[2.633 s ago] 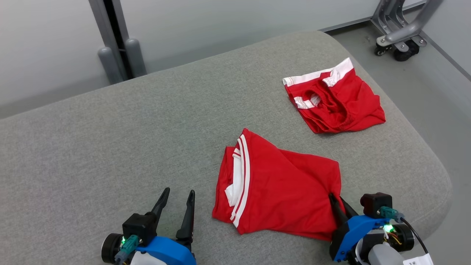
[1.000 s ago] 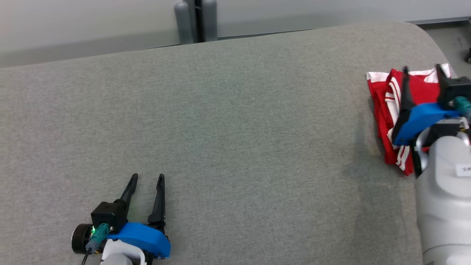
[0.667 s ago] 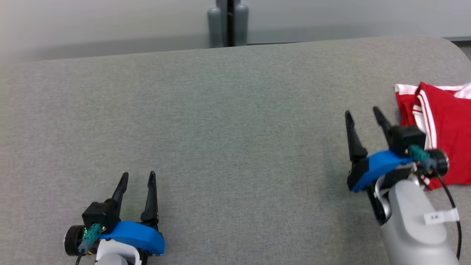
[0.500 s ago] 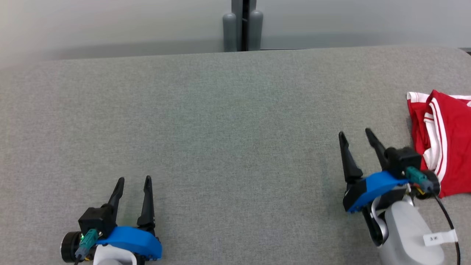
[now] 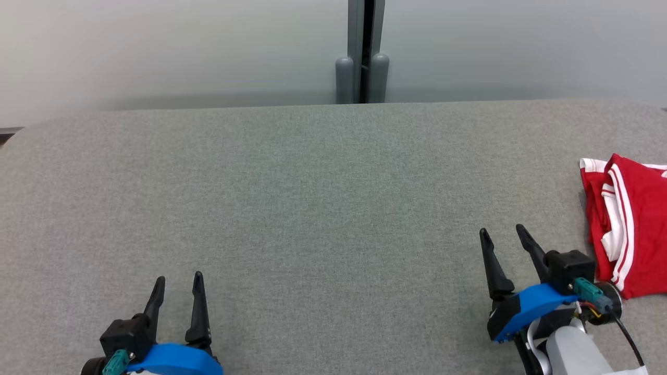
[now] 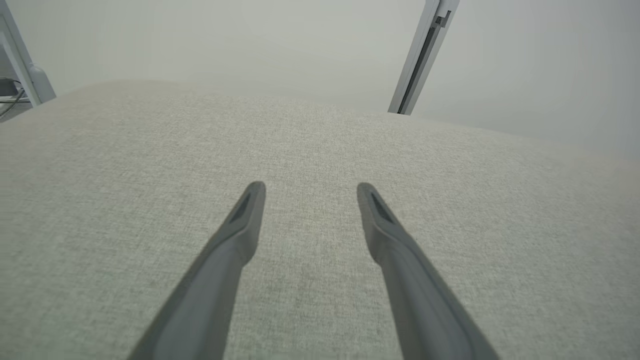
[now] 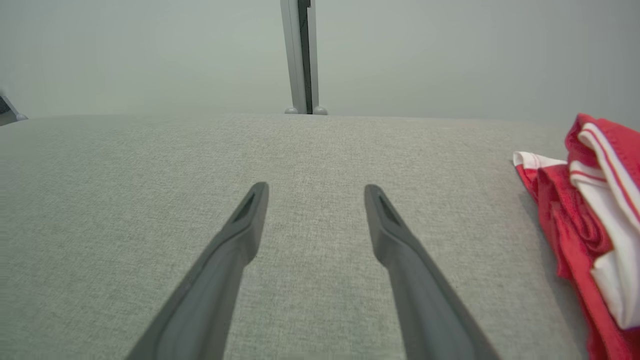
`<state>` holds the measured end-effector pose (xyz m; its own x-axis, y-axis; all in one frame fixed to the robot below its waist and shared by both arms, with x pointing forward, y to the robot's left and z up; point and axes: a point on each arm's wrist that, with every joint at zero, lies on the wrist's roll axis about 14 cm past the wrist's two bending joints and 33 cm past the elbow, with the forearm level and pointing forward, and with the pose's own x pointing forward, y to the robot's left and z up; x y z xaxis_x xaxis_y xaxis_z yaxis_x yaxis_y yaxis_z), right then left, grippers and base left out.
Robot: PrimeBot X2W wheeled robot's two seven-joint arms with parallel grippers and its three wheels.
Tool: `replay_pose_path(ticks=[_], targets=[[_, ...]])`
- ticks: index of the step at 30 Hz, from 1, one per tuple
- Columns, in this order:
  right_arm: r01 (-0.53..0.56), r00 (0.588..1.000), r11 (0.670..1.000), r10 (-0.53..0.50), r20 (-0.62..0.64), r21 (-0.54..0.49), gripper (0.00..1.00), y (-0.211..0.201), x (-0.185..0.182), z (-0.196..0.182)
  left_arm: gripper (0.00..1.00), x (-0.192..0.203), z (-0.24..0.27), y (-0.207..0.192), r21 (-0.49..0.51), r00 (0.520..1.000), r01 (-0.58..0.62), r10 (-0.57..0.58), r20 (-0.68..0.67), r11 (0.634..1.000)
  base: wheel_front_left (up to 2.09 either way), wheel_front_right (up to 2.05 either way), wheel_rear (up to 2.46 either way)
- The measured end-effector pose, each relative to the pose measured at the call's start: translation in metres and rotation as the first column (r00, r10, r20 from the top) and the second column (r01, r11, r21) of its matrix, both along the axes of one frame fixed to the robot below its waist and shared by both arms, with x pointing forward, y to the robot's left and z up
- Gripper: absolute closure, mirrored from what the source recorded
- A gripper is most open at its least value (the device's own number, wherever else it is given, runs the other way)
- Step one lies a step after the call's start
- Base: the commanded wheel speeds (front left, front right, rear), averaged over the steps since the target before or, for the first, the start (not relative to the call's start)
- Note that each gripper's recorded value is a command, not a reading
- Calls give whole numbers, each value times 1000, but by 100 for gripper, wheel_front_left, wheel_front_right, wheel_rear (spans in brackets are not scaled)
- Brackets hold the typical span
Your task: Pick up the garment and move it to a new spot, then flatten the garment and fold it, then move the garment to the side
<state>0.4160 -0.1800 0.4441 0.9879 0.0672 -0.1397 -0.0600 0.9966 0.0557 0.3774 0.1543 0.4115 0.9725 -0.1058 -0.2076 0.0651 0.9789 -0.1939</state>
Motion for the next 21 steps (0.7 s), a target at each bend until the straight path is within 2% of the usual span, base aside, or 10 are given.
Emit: replay_pose_path(ticks=[15, 16, 21], targets=[[0, 1000, 999, 0, -5, 45, 0, 5, -35, -1, 0, -28, 9, 6, -42, 999, -33, 34, 19, 999, 0, 0, 0], [1, 1000, 999, -1, -10, 46, 100, 5, -36, -3, 100, -28, 8, 6, -48, 999, -35, 36, 16, 998, 0, 0, 0], [10, 997, 998, -6, -80, 54, 100, 5, -48, -23, 100, -39, -8, 7, -51, 998, -42, 39, -47, 998, 0, 0, 0]])
